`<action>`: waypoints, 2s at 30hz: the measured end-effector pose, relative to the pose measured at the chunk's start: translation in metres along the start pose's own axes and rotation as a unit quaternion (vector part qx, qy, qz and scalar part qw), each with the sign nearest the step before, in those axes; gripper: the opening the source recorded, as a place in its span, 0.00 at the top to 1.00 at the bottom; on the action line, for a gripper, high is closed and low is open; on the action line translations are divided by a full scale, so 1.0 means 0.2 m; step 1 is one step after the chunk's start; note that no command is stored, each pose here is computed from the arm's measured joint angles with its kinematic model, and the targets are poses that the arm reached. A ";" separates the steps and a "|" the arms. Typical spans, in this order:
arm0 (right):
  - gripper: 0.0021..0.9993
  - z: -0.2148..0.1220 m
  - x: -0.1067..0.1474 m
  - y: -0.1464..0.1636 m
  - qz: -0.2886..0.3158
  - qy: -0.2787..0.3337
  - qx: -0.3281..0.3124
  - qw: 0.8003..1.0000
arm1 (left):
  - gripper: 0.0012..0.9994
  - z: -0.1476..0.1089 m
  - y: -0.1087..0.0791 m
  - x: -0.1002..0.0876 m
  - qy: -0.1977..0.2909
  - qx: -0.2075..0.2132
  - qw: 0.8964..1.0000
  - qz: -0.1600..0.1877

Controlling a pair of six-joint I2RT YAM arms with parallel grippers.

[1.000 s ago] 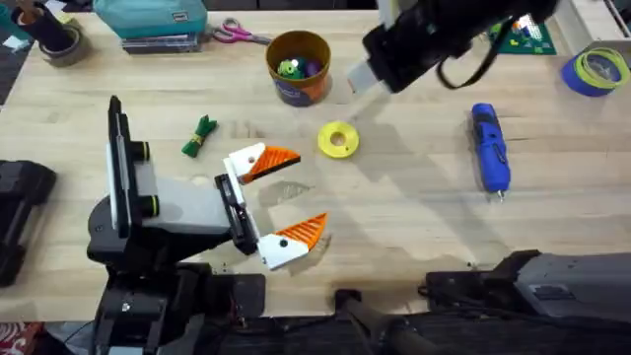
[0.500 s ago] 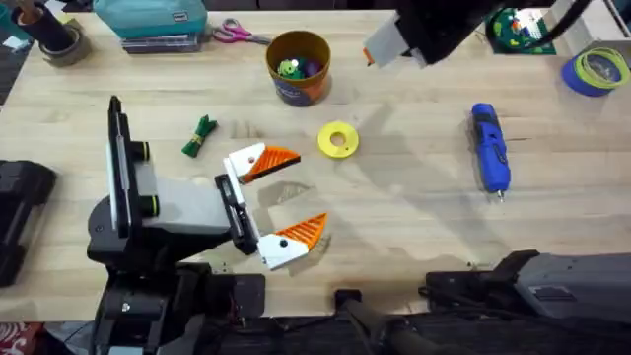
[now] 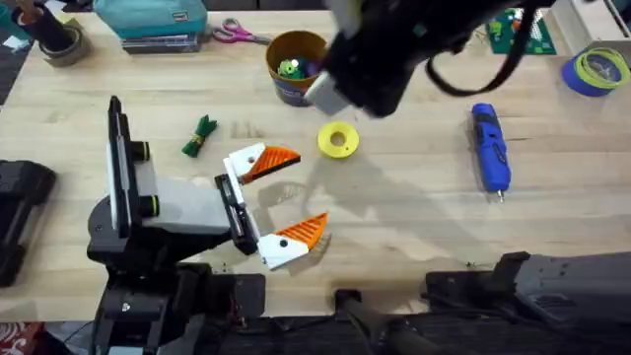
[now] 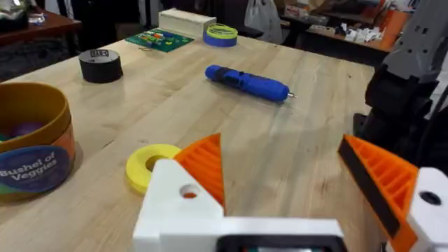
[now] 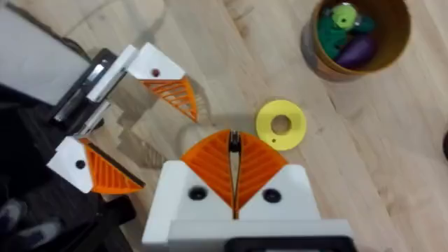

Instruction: Pick up the gripper from the table and insert it into the empty holder that is missing its gripper. Then pick up a screw, insert it into the mounting hole, and use the screwdriver to tighten it. Finally, clean up the table by picking up the vegetable and placing it into the bucket.

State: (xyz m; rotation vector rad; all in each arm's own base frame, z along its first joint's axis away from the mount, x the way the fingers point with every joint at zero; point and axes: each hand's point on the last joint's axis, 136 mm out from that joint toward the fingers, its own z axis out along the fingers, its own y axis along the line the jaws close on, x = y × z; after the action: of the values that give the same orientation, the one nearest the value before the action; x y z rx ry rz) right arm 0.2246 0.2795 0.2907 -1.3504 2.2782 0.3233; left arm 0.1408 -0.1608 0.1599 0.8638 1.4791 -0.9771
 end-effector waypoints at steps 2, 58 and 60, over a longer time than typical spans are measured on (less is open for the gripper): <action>1.00 0.02 -0.01 0.05 -0.019 0.002 -0.008 1.000 | 0.01 0.00 0.00 0.00 0.000 0.000 1.000 0.000; 1.00 0.33 -0.13 0.38 -0.125 0.013 -0.078 0.989 | 0.01 0.00 0.00 0.00 0.000 0.000 1.000 0.000; 1.00 0.33 -0.13 0.38 -0.125 0.013 -0.078 0.989 | 0.01 0.00 0.00 0.00 0.000 0.000 1.000 0.000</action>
State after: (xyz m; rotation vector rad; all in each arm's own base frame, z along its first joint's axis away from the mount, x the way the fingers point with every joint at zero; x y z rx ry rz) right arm 0.1864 0.3646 0.2453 -1.7094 2.1087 0.4076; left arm 0.1408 -0.1608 0.1598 0.8637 1.4794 -0.9773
